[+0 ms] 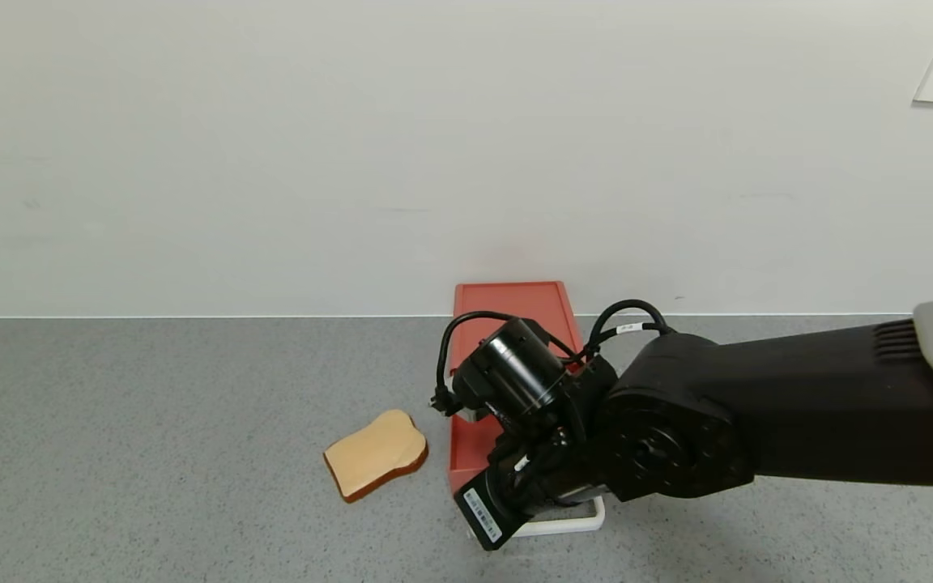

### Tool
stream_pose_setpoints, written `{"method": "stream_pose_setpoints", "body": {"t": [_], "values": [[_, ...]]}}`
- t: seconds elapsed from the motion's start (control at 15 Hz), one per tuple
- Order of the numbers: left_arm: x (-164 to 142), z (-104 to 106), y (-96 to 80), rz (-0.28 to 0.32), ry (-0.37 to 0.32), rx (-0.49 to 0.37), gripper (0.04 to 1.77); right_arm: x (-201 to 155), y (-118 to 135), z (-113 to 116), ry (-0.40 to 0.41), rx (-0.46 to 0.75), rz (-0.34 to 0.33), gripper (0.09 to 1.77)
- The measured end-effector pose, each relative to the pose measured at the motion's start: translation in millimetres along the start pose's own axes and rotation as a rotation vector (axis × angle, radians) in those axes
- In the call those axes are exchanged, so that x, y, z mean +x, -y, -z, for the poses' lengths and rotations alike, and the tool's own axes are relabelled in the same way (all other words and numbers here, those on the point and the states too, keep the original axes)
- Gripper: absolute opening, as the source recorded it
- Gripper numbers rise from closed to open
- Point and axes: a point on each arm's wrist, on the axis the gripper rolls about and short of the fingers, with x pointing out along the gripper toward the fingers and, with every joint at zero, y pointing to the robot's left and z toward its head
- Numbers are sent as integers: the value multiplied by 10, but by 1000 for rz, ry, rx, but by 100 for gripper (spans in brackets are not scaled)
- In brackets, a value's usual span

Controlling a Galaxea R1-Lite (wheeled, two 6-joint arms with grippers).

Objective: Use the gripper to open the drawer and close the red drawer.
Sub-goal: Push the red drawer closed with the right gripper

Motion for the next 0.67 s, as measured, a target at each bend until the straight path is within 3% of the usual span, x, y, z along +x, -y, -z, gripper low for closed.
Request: {"method": "stream_pose_setpoints", "body": {"t": [0.67], "values": [[0,0,0,0,0,1,172,302,-101,-20,-30,-15,27,12]]}}
